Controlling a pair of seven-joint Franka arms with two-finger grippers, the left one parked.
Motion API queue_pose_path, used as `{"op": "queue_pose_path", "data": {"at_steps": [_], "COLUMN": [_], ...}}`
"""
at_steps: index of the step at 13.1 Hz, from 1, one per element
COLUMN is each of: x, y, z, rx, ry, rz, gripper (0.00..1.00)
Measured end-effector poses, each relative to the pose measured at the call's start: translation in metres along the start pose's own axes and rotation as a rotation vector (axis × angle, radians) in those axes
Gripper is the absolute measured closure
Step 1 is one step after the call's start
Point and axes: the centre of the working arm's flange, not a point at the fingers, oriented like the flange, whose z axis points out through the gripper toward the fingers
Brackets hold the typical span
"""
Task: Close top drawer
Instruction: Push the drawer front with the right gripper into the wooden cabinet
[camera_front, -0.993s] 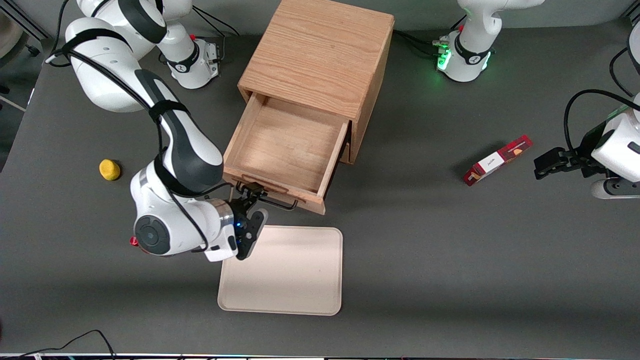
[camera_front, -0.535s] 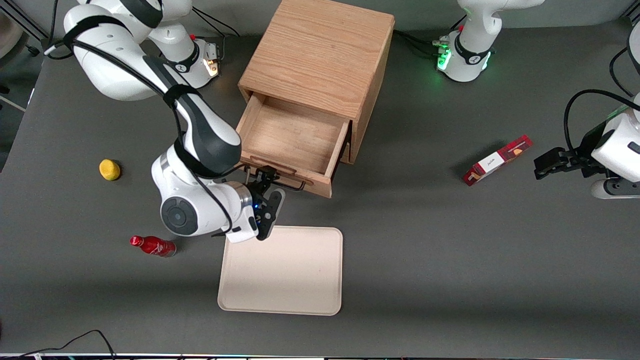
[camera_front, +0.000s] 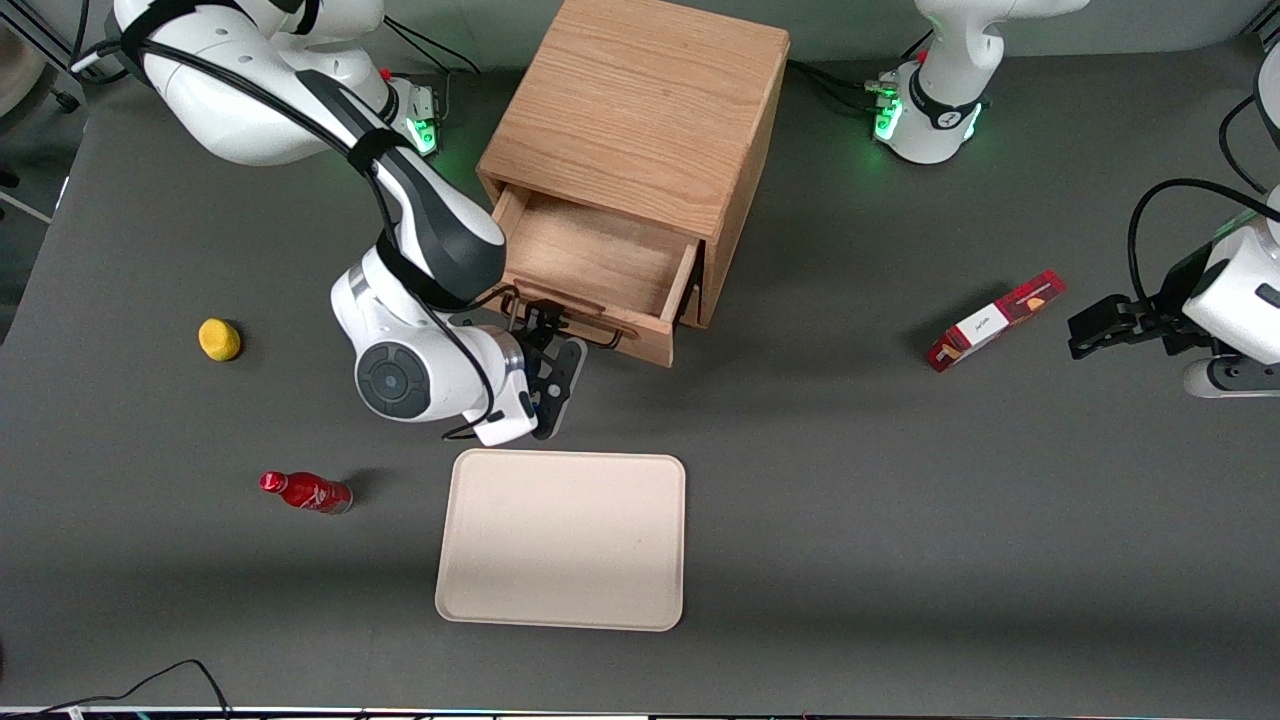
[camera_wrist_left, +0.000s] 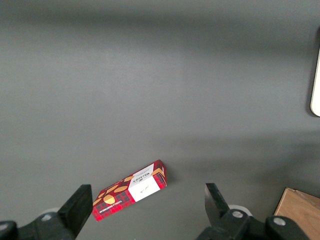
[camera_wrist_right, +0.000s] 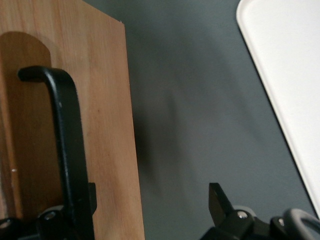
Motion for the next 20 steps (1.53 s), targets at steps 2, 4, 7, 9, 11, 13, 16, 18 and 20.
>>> {"op": "queue_pose_path", "data": {"at_steps": [2, 4, 7, 9, 11, 13, 16, 18, 20], "x": [-0.001, -0.002, -0.002, 0.0, 0.002, 0.004, 0.006, 0.009, 0.01], "y": [-0.008, -0.016, -0.026, -0.032, -0.038, -0.044, -0.051, -0.063, -0.074], "z": [0.002, 0.0, 0.0, 0.002, 0.002, -0.002, 0.001, 0.012, 0.021], "rx": [0.012, 0.023, 0.023, 0.027, 0.035, 0.042, 0.03, 0.024, 0.028], "ry": [0.0, 0.006, 0.005, 0.002, 0.009, 0.022, 0.039, 0.043, 0.035], "rz": [0.01, 0.013, 0.003, -0.006, -0.014, -0.019, -0.025, -0.034, -0.044], "gripper": [0.0, 0.0, 0.0, 0.0, 0.0, 0.0, 0.0, 0.0, 0.0]}}
